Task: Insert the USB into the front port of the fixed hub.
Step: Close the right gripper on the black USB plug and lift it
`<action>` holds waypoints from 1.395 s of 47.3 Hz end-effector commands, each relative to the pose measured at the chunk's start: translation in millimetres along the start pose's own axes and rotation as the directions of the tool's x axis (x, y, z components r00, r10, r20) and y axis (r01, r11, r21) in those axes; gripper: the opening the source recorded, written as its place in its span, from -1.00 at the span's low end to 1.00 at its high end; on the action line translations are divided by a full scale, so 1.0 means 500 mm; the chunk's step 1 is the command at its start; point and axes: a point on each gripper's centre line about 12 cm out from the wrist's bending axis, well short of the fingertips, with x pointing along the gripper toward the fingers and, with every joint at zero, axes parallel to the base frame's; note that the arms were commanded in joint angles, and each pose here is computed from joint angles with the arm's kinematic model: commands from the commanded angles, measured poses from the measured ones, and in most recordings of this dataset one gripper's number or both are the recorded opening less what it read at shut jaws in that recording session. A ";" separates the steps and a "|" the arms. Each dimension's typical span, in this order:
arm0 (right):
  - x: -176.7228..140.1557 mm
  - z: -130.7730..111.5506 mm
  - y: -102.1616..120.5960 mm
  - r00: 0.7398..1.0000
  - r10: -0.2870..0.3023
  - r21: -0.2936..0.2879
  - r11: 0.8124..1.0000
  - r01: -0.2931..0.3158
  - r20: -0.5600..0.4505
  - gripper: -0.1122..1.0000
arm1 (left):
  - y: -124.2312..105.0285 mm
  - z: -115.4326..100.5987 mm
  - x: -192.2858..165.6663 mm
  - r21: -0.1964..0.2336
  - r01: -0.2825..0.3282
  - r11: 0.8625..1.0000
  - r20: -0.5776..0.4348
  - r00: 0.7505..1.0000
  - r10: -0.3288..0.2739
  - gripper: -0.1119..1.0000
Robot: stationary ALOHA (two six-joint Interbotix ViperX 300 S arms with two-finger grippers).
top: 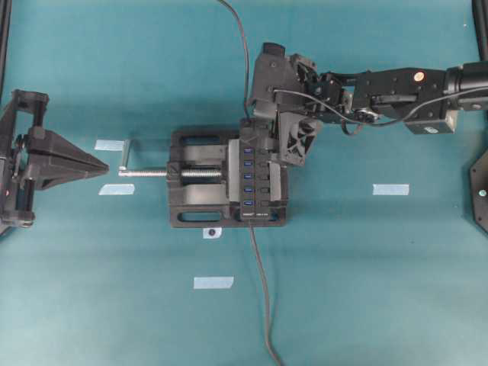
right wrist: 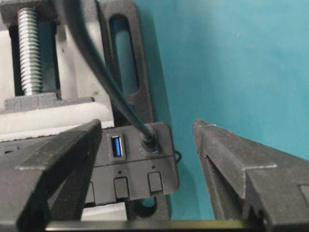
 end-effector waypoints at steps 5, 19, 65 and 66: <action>-0.010 0.028 0.001 0.999 -0.001 0.000 1.000 0.001 0.040 0.48 | -0.002 0.009 0.001 0.001 0.003 1.000 0.017 1.000 -0.003 -0.80; -0.006 0.024 0.001 1.000 0.000 -0.002 1.000 0.000 0.031 0.04 | -0.002 0.013 -0.001 0.001 0.004 1.000 0.035 0.999 -0.004 -0.80; -0.007 0.031 0.007 1.000 0.008 -0.002 1.000 -0.008 0.012 -0.68 | -0.001 0.012 -0.001 -0.007 0.003 1.000 0.034 0.999 -0.003 -0.80; -0.007 0.031 0.007 1.000 0.008 -0.002 1.000 -0.008 0.012 -0.68 | -0.002 0.013 -0.001 -0.007 0.005 1.000 0.035 0.999 -0.004 -0.80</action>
